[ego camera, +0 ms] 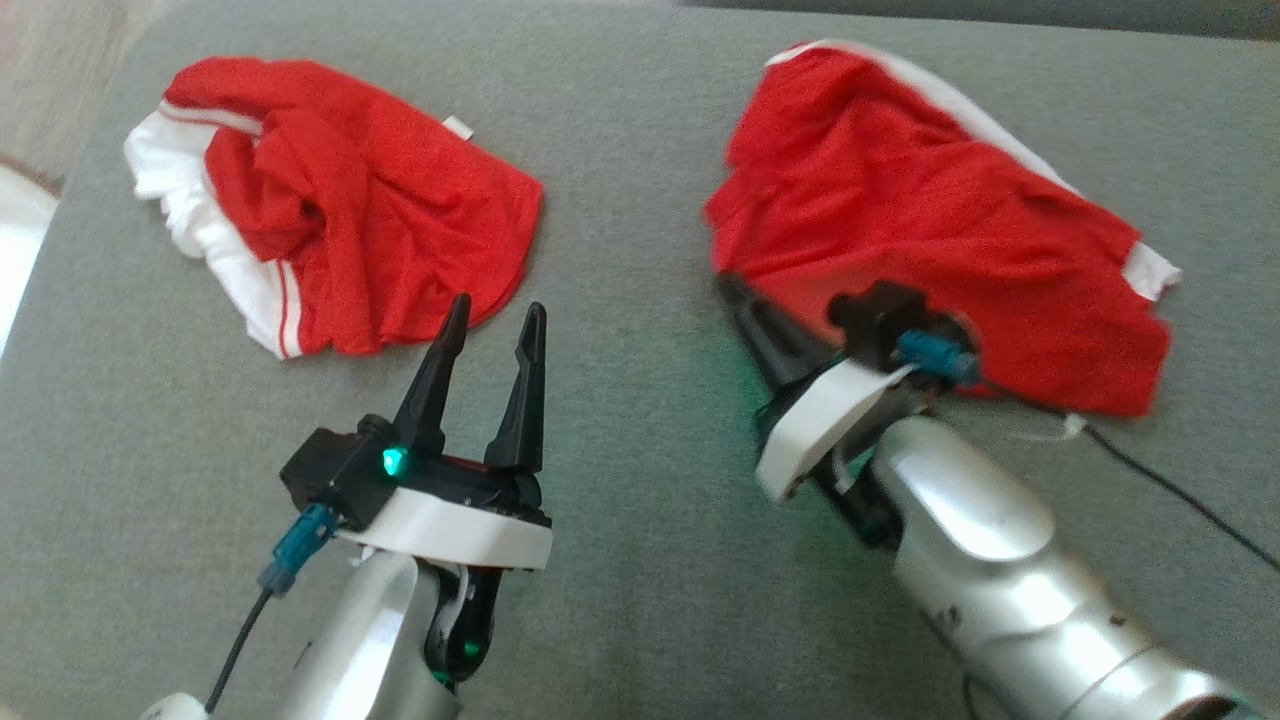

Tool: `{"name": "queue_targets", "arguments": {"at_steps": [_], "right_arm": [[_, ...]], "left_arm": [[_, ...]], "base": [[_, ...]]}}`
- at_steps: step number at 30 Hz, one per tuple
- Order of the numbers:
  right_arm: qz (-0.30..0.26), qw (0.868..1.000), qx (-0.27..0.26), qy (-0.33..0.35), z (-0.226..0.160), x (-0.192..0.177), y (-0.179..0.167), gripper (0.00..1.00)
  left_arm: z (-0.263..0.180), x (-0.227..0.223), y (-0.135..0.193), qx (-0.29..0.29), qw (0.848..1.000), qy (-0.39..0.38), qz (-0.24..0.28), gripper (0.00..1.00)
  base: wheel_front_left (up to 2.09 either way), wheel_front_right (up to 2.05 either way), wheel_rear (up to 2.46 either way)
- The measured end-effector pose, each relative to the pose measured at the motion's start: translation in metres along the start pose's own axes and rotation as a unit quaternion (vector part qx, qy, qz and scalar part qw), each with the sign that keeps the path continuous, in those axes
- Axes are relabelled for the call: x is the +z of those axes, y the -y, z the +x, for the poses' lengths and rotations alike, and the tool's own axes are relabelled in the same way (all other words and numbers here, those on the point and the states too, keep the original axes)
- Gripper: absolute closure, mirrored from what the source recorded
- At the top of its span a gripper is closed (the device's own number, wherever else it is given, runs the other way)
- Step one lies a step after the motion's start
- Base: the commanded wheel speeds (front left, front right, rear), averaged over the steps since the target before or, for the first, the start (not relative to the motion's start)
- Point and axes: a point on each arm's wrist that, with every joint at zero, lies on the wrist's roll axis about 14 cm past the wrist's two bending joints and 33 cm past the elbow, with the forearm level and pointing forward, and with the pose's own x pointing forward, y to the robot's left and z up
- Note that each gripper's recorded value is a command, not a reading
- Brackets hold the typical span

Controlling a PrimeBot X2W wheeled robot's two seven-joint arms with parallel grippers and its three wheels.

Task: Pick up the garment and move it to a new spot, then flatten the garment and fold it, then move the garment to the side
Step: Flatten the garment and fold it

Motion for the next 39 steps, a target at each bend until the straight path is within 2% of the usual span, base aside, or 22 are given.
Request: {"name": "queue_targets", "arguments": {"at_steps": [5, 8, 16, 21, 29, 30, 31, 39], "right_arm": [[0.066, 0.996, 0.054, 0.004, -0.015, 0.006, -0.048, 1.0], [0.095, 0.993, 0.076, -0.009, -0.028, 0.005, -0.062, 1.0], [0.087, 0.995, 0.01, -0.053, -0.049, -0.019, 0.0, 1.0], [0.086, 0.993, -0.016, -0.08, -0.052, -0.037, 0.017, 1.0], [0.045, 0.991, -0.045, -0.12, -0.057, -0.056, 0.039, 1.0], [0.034, 0.991, -0.046, -0.119, -0.057, -0.056, 0.04, 0.47], [0.026, 0.992, -0.046, -0.115, -0.057, -0.055, 0.041, 0.0], [0.005, 0.997, -0.057, -0.056, -0.056, -0.025, 0.046, 0.0]], "left_arm": [[0.003, 0.006, 0.012, -0.017, 1.0, 0.01, 0.001, 0.0], [0.003, 0.009, 0.016, -0.024, 1.0, 0.013, 0.004, 0.0], [-0.005, 0.004, 0.015, -0.018, 1.0, 0.006, 0.001, 0.0], [-0.006, 0.003, 0.012, -0.014, 1.0, 0.004, 0.002, 0.0], [-0.007, 0.003, 0.011, -0.013, 1.0, 0.005, 0.007, 0.0], [-0.007, 0.003, 0.012, -0.014, 1.0, 0.004, 0.007, 0.0], [-0.007, 0.003, 0.012, -0.015, 1.0, 0.004, 0.006, 0.0], [-0.004, 0.001, 0.02, -0.026, 1.0, 0.003, 0.006, 0.0]], "base": [[0.0, 0.0, 0.0], [0.0, 0.0, 0.0], [0.0, 0.0, 0.0], [0.0, 0.0, 0.0], [0.0, 0.0, 0.0], [0.0, 0.0, 0.0], [0.0, 0.0, 0.0], [0.0, 0.0, 0.0]]}}
